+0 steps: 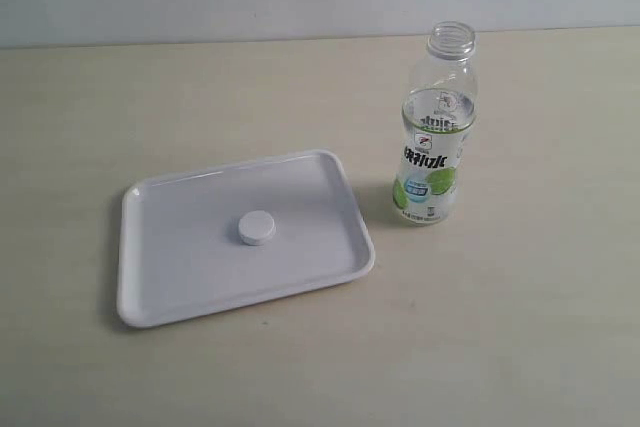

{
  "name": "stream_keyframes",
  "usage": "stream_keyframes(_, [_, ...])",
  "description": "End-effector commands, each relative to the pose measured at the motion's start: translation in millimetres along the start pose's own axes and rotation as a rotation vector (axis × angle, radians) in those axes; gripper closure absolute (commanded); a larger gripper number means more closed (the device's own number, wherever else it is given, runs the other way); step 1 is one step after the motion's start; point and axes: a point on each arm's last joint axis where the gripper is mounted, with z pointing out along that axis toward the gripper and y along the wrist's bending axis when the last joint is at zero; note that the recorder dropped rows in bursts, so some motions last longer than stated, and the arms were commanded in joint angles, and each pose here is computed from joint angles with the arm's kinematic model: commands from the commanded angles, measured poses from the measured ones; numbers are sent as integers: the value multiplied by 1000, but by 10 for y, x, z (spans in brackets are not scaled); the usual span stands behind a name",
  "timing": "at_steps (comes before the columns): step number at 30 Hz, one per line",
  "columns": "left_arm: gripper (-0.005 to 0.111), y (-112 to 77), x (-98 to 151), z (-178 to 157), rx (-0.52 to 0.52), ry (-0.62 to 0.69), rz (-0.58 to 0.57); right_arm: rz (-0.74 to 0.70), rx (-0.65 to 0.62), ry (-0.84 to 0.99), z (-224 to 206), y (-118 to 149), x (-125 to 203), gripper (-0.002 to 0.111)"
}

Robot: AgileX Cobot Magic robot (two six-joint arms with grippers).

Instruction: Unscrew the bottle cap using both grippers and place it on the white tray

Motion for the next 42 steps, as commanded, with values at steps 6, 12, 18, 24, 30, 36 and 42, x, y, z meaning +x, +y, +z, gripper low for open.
stream_keyframes(6, [107, 9, -1, -11, -7, -6, -15, -7, 95, -25, -145, -82, 21, 108])
stream_keyframes(12, [107, 9, -1, -11, -7, -6, -15, -5, 97, -21, -144, -85, 30, 108])
stream_keyframes(18, [107, 9, -1, -11, -7, -6, -15, 15, 87, -30, -144, -76, 22, 108])
stream_keyframes(24, [107, 9, -1, -11, -7, -6, -15, -32, 44, -88, -190, -60, 176, 108])
stream_keyframes(30, [107, 9, -1, -11, -7, -6, -15, -30, 46, -140, -195, -60, 129, 108])
stream_keyframes(36, [107, 9, -1, -11, -7, -6, -15, -44, 53, -120, -193, -67, 147, 108])
stream_keyframes(42, [107, 9, -1, -11, -7, -6, -15, -7, 53, -119, -193, -69, 148, 108])
